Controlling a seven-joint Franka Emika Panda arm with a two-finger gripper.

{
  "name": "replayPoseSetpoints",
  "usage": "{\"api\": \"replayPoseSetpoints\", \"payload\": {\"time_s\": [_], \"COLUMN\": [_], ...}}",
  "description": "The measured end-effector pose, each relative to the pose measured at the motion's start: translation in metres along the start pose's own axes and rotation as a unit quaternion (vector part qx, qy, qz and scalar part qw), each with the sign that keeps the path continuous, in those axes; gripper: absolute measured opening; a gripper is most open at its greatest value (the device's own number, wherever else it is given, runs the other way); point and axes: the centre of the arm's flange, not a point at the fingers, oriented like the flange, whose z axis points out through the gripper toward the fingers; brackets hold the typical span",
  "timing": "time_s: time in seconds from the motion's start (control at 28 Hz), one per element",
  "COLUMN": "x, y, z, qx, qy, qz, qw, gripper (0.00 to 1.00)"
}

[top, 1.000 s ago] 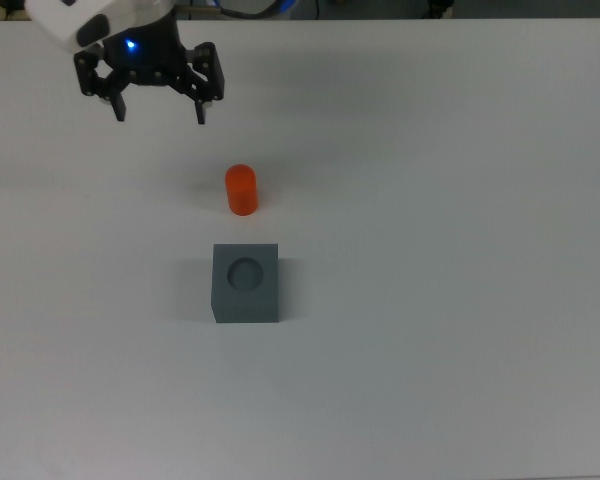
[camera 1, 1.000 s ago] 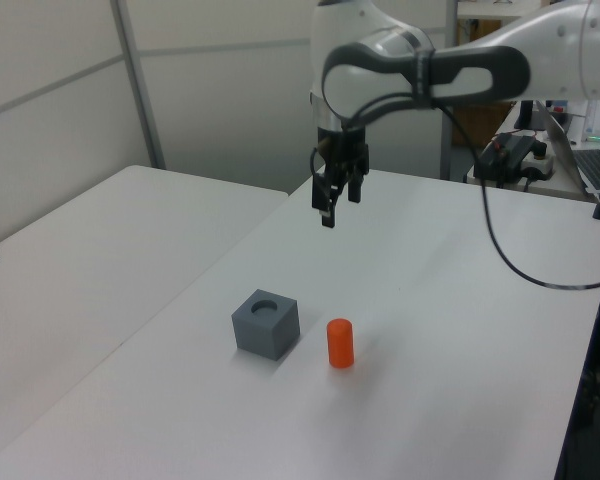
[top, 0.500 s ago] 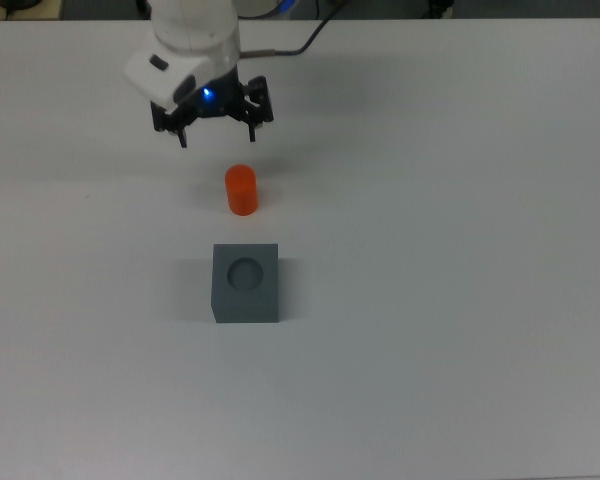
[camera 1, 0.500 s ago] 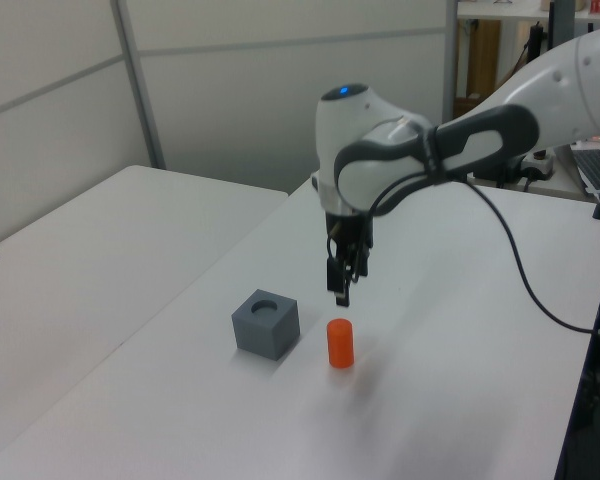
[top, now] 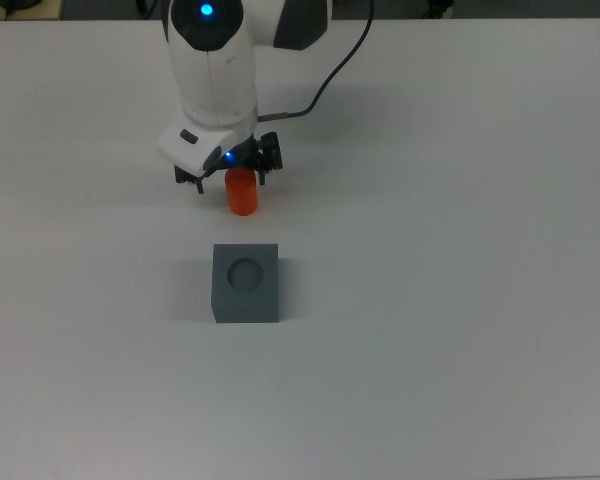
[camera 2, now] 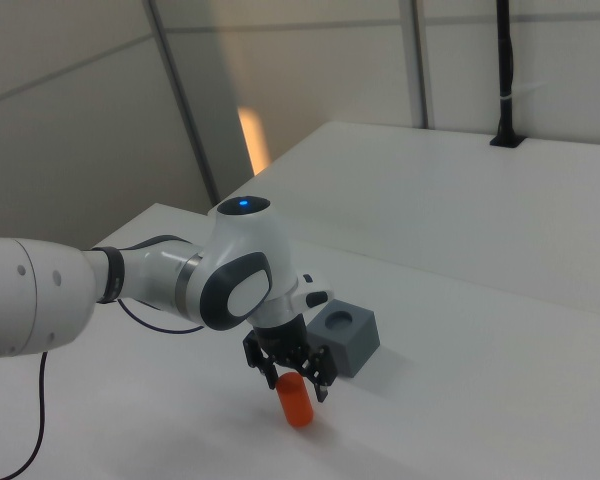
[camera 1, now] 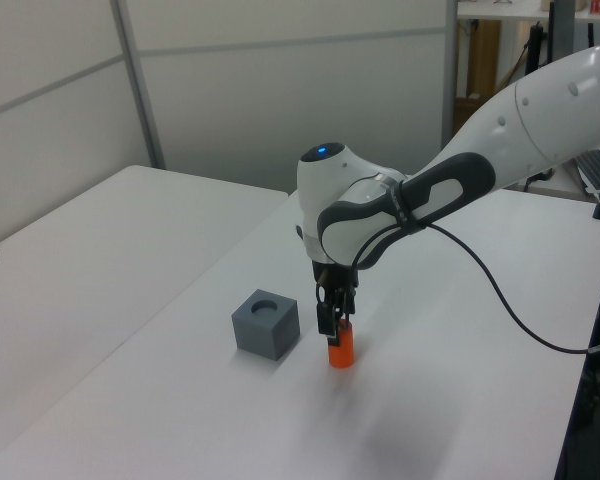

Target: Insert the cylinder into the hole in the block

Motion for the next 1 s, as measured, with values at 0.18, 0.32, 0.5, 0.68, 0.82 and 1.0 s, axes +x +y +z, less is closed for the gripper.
{"api": "replayPoseSetpoints", "payload": {"time_s": [0.18,0.32,0.5,0.68,0.82,1.0], "x": [0.003,0.003,0.004,0.015,0.031,0.044], "y": [-0.014,-0.018,-0.02,-0.018,-0.01,0.007], "z": [0.0,-0.001,-0.002,-0.022,-0.069,-0.134], "qx": [-0.004,-0.004,-0.004,-0.007,0.007,0.037], "qy": [0.0,0.0,0.001,0.024,0.057,0.103], "qz": [-0.017,-0.021,-0.023,-0.021,-0.003,0.029], "qw": [0.9998,0.9998,0.9997,0.9995,0.9983,0.9935], "gripper": [0.83,0.7,0.51,0.51,0.51,0.51]}}
